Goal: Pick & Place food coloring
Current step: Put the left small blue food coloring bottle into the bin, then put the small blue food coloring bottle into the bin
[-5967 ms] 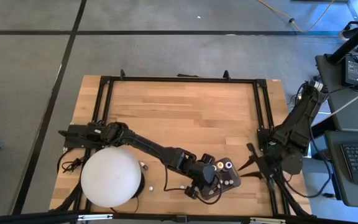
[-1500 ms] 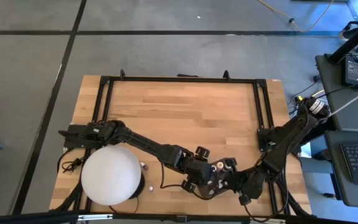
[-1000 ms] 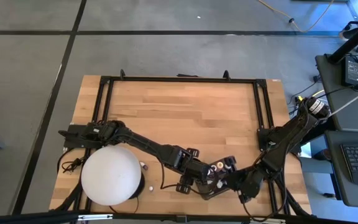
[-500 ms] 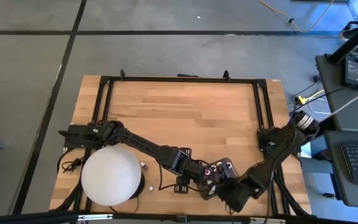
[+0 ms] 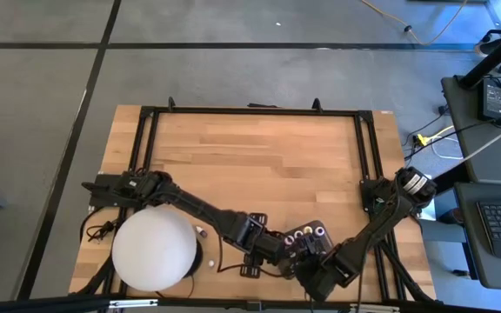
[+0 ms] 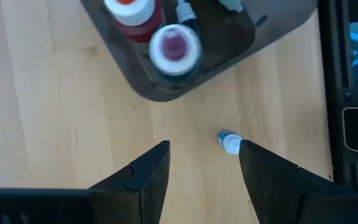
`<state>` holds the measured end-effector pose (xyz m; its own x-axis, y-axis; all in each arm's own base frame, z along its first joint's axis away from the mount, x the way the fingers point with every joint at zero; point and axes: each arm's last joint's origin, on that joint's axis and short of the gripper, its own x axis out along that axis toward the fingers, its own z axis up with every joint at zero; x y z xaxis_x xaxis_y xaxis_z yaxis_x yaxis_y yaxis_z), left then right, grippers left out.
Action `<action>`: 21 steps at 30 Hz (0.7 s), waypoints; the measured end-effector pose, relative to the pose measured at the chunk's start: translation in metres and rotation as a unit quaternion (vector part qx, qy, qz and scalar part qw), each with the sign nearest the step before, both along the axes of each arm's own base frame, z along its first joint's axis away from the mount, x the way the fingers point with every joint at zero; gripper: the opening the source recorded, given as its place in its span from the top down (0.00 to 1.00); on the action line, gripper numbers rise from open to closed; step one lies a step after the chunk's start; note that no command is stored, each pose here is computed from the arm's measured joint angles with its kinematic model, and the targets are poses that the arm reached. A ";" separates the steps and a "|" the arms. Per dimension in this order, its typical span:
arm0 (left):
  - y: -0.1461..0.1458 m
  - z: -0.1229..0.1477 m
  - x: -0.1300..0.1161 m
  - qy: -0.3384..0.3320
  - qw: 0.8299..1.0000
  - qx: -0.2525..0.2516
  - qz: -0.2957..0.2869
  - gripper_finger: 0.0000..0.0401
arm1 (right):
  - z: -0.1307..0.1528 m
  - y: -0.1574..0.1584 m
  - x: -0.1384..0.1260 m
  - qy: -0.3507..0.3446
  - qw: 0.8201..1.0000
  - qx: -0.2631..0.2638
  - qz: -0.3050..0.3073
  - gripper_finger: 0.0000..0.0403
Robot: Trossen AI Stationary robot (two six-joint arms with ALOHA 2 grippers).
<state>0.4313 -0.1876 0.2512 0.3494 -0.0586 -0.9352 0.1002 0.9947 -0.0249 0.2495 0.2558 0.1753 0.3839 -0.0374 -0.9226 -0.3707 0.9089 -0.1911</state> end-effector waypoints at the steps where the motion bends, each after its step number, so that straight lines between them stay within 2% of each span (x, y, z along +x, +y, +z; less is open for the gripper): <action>1: -0.002 0.000 0.000 -0.002 1.000 0.000 -0.002 0.53 | 0.000 0.000 0.000 0.000 1.000 0.000 0.000 0.77; 9: -0.014 0.002 0.000 -0.031 0.999 -0.012 -0.016 0.53 | 0.000 0.000 0.001 -0.001 1.000 0.000 0.000 0.71; 15: -0.020 0.002 -0.002 -0.034 0.998 0.000 -0.055 0.52 | 0.000 -0.001 0.001 0.001 1.000 -0.001 0.000 0.64; 21: -0.023 0.002 -0.004 -0.036 0.998 -0.001 -0.056 0.52 | 0.022 0.004 -0.005 0.000 1.000 -0.009 0.009 0.62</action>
<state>0.4277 -0.2108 0.2537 0.4061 -0.1028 -0.9080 0.2129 0.9770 -0.0154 0.2448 0.2595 0.1975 0.3852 -0.0462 -0.9217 -0.3872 0.8985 -0.2069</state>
